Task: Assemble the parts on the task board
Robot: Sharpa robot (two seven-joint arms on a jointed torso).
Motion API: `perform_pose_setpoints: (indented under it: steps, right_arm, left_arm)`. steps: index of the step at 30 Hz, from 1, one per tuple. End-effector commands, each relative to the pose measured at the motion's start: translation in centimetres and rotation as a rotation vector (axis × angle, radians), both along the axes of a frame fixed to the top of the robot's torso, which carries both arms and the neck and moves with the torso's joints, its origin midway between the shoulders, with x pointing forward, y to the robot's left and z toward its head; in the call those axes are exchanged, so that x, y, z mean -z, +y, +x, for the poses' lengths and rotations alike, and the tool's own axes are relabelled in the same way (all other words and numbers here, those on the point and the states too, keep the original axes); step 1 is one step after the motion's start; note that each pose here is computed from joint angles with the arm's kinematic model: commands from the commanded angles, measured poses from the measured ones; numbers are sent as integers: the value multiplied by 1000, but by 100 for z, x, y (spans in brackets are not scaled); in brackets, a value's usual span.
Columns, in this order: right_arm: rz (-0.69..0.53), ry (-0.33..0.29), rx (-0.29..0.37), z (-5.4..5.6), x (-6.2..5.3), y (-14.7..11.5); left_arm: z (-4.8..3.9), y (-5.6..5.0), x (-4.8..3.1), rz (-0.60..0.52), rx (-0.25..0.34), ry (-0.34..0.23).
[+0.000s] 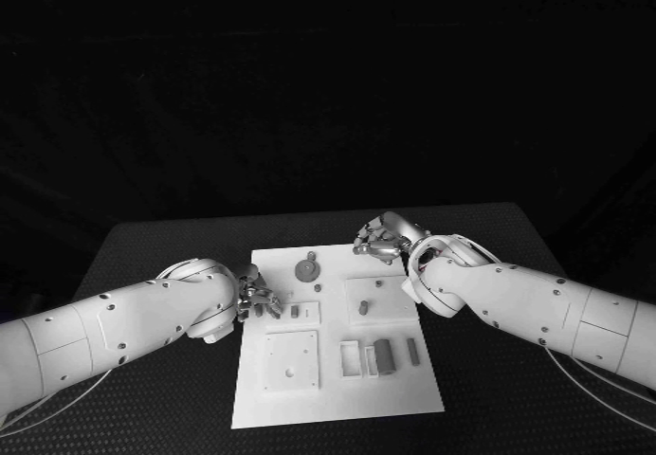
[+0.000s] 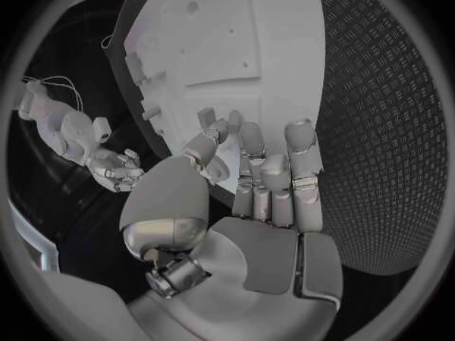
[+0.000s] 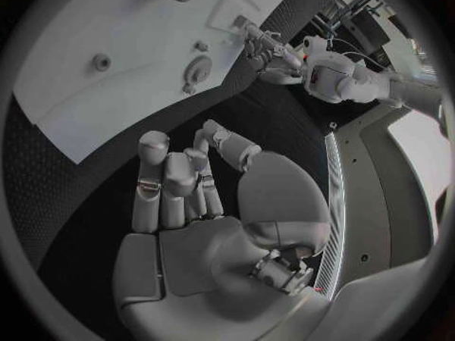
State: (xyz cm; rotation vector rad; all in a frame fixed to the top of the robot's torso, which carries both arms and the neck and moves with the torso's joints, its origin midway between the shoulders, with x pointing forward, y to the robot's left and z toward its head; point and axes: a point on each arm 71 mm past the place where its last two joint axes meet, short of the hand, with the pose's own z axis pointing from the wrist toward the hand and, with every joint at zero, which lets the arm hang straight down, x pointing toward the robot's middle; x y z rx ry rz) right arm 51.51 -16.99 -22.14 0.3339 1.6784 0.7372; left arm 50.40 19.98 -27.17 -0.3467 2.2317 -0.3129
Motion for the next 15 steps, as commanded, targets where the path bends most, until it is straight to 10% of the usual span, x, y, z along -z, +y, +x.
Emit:
perform_pose_setpoints:
  steps: [1, 15]
  right_arm:
    - [-2, 1, -14, -4, -2, 14]
    - [-2, 2, -15, -4, -1, 12]
  left_arm:
    - [-12, -9, 18, 29, 18, 3]
    - [-36, -17, 43, 39, 27, 51]
